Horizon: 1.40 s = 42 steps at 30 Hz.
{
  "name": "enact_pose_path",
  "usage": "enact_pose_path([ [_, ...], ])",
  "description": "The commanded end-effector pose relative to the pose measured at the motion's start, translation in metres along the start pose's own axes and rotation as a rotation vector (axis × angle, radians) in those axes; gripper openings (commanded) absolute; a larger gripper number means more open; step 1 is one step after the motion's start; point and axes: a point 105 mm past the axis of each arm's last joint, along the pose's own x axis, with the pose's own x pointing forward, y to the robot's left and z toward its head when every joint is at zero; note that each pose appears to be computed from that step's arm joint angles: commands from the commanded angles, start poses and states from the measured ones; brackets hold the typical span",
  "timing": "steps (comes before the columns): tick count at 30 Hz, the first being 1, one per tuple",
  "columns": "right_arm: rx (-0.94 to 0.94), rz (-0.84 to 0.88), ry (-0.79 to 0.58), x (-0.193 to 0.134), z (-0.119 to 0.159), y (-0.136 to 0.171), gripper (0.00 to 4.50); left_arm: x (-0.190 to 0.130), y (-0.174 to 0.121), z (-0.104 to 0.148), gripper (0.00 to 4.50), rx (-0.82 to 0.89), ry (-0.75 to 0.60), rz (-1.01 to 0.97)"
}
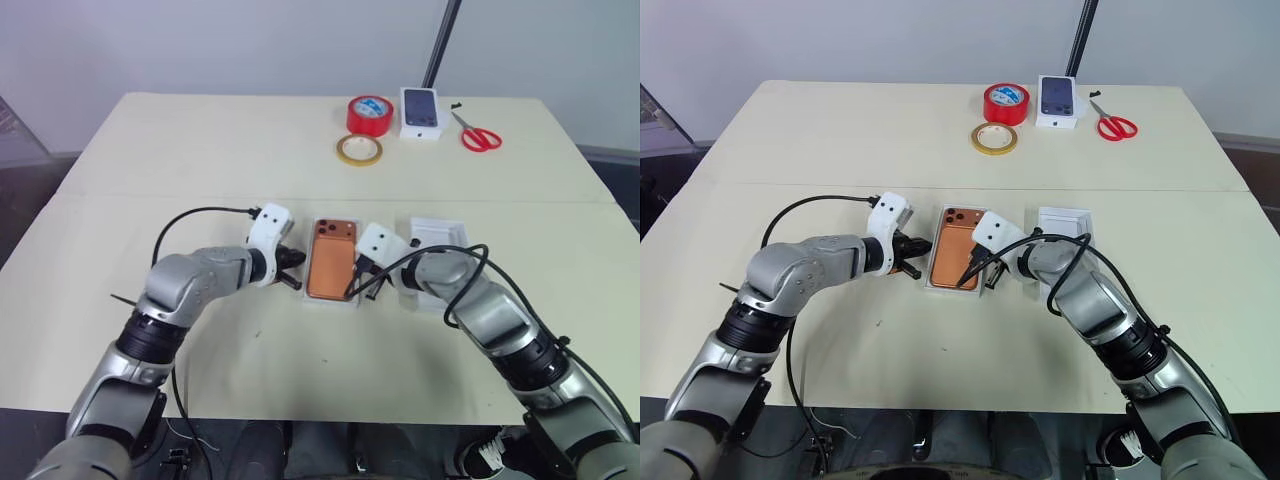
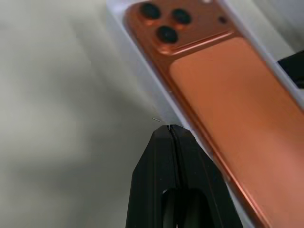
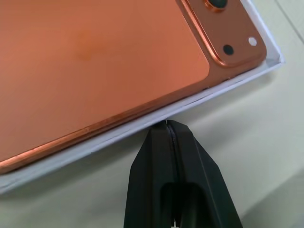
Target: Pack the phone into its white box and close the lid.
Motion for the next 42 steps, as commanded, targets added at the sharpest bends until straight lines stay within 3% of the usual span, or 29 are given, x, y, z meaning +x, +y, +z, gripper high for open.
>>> enact_pose_path([
  [1,-0.048,-0.006,-0.048,-0.004,0.016,0.0,0.0,0.012,-0.032,0.006,0.03,0.066,0.007,-0.136],
  [16,-0.017,-0.055,0.144,-0.069,-0.047,-0.013,0.0,0.055,-0.121,0.01,0.03,0.108,0.048,-0.413],
  [25,0.014,-0.073,0.185,-0.096,-0.06,-0.025,0.0,0.048,-0.106,0.012,0.03,0.058,0.033,-0.386],
  [28,0.051,-0.03,0.167,-0.112,-0.055,-0.027,0.82,0.036,-0.087,0.011,0.0,0.038,0.016,-0.346],
  [32,0.101,-0.029,0.123,-0.13,-0.042,-0.037,2.88,0.017,-0.059,0.008,0.0,0.043,-0.028,-0.271],
  [38,0.301,-0.113,0.218,-0.117,-0.062,-0.057,2.88,-0.025,-0.048,0.012,0.0,0.31,-0.218,-0.28],
  [42,0.436,-0.139,0.241,-0.104,-0.068,-0.064,2.88,-0.044,-0.054,-0.007,0.0,0.515,-0.214,-0.338],
])
